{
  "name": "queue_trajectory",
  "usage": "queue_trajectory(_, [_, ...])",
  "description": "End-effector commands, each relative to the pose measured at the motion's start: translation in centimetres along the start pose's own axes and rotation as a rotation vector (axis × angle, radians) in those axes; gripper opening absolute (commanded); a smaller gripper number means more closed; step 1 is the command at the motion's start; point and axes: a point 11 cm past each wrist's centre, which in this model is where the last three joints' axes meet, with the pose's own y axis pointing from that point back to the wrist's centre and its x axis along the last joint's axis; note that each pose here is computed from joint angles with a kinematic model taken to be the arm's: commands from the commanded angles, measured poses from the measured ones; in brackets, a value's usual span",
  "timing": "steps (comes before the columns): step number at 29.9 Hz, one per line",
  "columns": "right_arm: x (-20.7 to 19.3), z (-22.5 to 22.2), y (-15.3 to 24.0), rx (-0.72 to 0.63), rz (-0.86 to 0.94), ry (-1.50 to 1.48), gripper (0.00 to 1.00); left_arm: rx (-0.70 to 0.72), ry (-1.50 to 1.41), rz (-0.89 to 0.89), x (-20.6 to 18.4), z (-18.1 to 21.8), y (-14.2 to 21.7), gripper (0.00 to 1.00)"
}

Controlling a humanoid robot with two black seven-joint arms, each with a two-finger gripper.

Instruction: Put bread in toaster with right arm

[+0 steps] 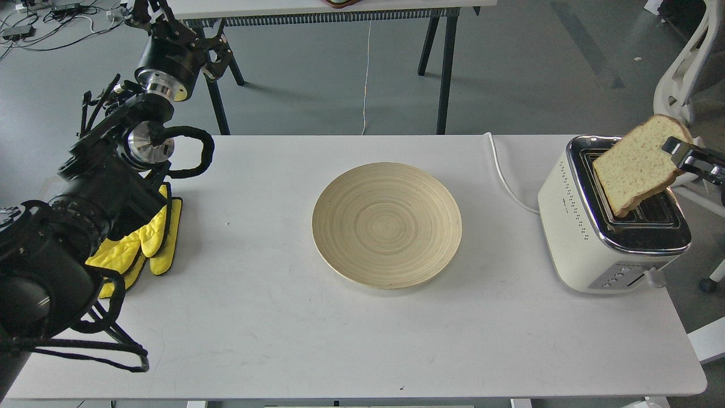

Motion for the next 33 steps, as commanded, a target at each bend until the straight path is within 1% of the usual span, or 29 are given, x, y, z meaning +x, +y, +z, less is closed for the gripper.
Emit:
queue_trajectory(1, [-0.2,0.1,0.0,-0.003,-0.005,0.004,0.09,0.000,0.000,0.000,0.0,0.0,0.0,1.00])
queue_trajectory(4, [-0.8,0.1,-0.1,-0.002,-0.018,0.001,0.16,0.000,0.000,0.000,0.0,0.0,0.0,1.00])
queue_trajectory(7, [-1.0,-0.2,-0.4,0.010,-0.020,-0.002,0.26,-0.001,0.000,0.000,0.0,0.0,0.0,1.00])
queue_trajectory(9, [-1.1,-0.4,-0.5,0.015,-0.021,-0.004,0.41,0.000,0.000,0.000,0.0,0.0,0.0,1.00])
queue_trajectory(10, [-1.0,-0.5,-0.6,0.019,-0.019,-0.006,0.46,0.000,0.000,0.000,0.0,0.0,0.0,1.00])
queue_trajectory(18, [-0.6,-0.9,-0.7,0.031,-0.005,-0.009,0.54,0.000,0.000,0.000,0.0,0.0,0.0,1.00])
queue_trajectory(19, [-0.2,-1.2,-0.7,0.039,0.007,-0.012,0.59,0.000,0.000,0.000,0.0,0.0,0.0,1.00])
queue_trajectory(20, [0.5,-1.6,-0.8,0.049,0.028,-0.019,0.68,0.000,0.000,0.000,0.0,0.0,0.0,1.00])
queue_trajectory(21, [1.2,-2.1,-0.9,0.065,0.051,-0.027,0.79,0.000,0.000,0.000,0.0,0.0,0.0,1.00])
queue_trajectory(22, [2.3,-3.0,-1.1,0.093,0.083,-0.038,0.96,0.000,0.000,0.000,0.0,0.0,0.0,1.00])
queue_trajectory(23, [3.2,-3.6,-1.2,0.113,0.110,-0.051,0.98,0.000,0.000,0.000,0.0,0.0,0.0,1.00])
queue_trajectory(26, [5.5,-5.4,-1.7,0.162,0.177,-0.171,0.98,0.000,0.000,0.000,0.0,0.0,0.0,1.00])
queue_trajectory(30, [8.3,-7.9,-2.4,0.247,0.230,-0.537,0.99,0.001,0.001,-0.001,-0.1,-0.1,0.0,1.00])
queue_trajectory(33, [9.4,-9.6,-3.0,0.316,0.225,-0.746,0.99,0.001,0.001,-0.001,-0.1,-0.1,0.0,1.00])
